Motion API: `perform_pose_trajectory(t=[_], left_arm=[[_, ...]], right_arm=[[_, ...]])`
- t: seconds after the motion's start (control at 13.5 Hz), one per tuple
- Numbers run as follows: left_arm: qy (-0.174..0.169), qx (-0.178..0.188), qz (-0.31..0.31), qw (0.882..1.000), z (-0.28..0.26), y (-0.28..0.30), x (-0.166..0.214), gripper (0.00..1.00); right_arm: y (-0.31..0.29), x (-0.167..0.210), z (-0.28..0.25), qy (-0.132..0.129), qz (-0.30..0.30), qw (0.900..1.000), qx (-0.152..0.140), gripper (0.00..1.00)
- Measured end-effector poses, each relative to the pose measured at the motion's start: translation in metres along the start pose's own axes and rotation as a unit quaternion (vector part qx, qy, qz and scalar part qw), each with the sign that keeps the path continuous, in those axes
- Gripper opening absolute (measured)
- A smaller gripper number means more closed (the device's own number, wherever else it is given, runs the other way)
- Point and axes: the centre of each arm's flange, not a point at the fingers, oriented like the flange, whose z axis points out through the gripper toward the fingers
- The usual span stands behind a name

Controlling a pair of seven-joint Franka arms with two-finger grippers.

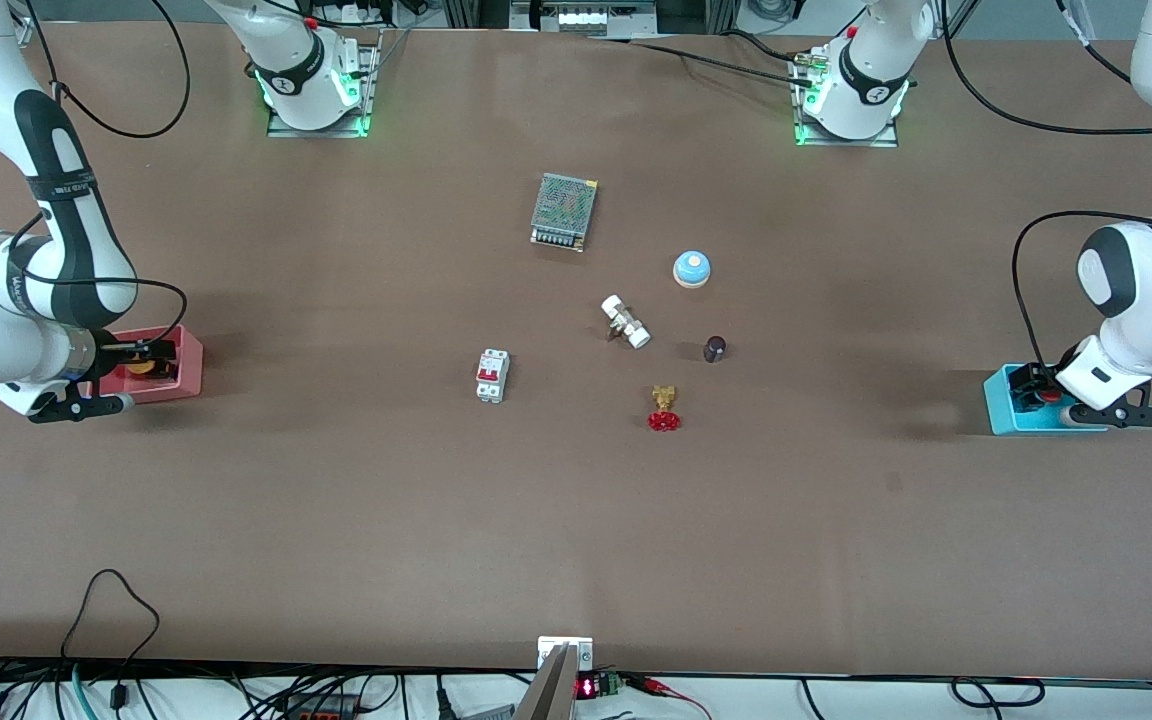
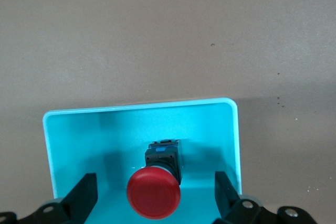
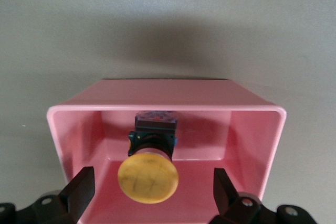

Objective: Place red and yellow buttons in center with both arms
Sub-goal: 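Close the right gripper on the yellow button while the left gripper grips the red button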

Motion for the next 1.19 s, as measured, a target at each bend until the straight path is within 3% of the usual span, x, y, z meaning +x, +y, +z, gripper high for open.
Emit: perform_pose_trajectory(t=[0.52,0.81,0.96,1.04,1.19], left_arm=[[0.003,-0.006,-0.006,1.000,0.013,-0.007,-0.004,0.89],[0.009,-0.006,-0.005,1.000,0.015,-0.006,-0.002,0.52],[0.015,-0.005,-0.002,1.000,0.016,-0.005,-0.001,0.46],[0.017,-0.005,0.001,1.000,0.016,-0.005,0.000,0.35],[0.021,-0.004,0.003,1.000,0.013,-0.005,0.003,0.35]], right_arm=[[0.001,0.005,0.002,0.008,-0.001,1.000,-0.003,1.00],[0.003,0.009,0.003,0.009,-0.001,1.000,-0.003,1.00],[0.002,0.010,0.004,0.009,-0.001,1.000,-0.003,0.96],[0.002,0.010,0.004,0.008,-0.001,1.000,-0.003,0.89],[0.002,0.010,0.004,0.008,-0.002,1.000,-0.002,0.85]])
